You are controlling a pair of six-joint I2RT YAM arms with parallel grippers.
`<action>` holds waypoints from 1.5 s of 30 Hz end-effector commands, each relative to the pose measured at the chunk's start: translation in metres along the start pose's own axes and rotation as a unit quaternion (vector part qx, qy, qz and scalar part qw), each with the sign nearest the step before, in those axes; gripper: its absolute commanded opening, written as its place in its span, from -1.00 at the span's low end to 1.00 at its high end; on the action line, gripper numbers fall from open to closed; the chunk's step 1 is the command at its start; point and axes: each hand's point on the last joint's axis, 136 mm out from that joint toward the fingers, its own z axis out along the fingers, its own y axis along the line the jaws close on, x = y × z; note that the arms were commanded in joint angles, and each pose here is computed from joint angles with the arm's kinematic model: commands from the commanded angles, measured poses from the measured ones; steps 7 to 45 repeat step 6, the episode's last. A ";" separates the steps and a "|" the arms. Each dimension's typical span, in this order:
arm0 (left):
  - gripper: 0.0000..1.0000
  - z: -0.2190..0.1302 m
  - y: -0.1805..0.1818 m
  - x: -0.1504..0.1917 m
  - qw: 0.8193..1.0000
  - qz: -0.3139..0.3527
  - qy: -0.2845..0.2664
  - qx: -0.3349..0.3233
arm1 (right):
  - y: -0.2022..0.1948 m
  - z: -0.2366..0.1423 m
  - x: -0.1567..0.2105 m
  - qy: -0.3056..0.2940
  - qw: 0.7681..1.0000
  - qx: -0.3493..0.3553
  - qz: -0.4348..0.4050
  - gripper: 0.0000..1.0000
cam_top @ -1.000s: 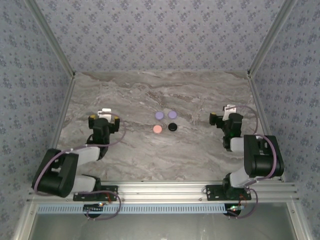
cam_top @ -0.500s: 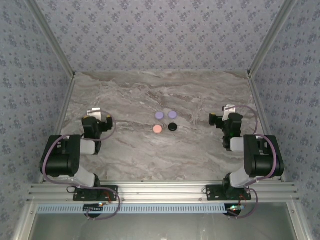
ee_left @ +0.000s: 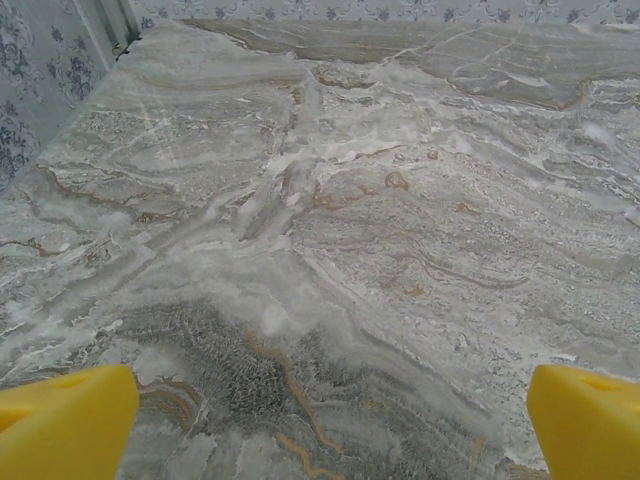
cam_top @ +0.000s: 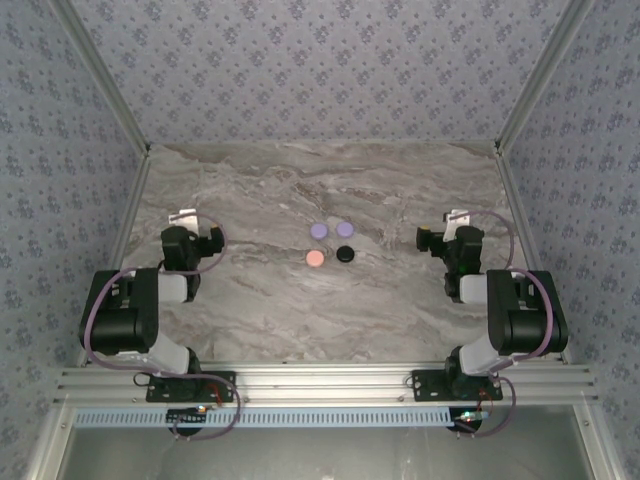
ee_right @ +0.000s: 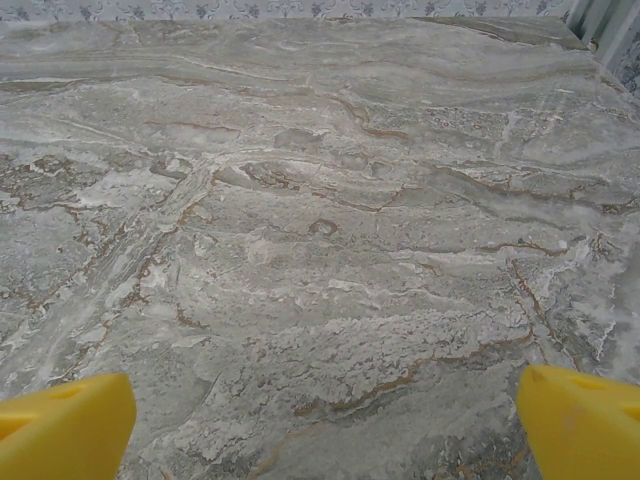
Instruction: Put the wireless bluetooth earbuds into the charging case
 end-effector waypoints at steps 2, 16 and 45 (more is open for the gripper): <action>0.98 0.001 -0.005 -0.006 1.000 -0.004 -0.005 0.009 | -0.001 0.002 -0.003 -0.001 1.000 0.005 -0.001 1.00; 0.98 0.001 -0.005 -0.006 1.000 -0.005 -0.005 0.009 | 0.000 0.002 -0.002 0.000 1.000 0.004 -0.001 1.00; 0.98 0.001 -0.005 -0.006 1.000 -0.005 -0.005 0.009 | 0.000 0.002 -0.002 0.000 1.000 0.004 -0.001 1.00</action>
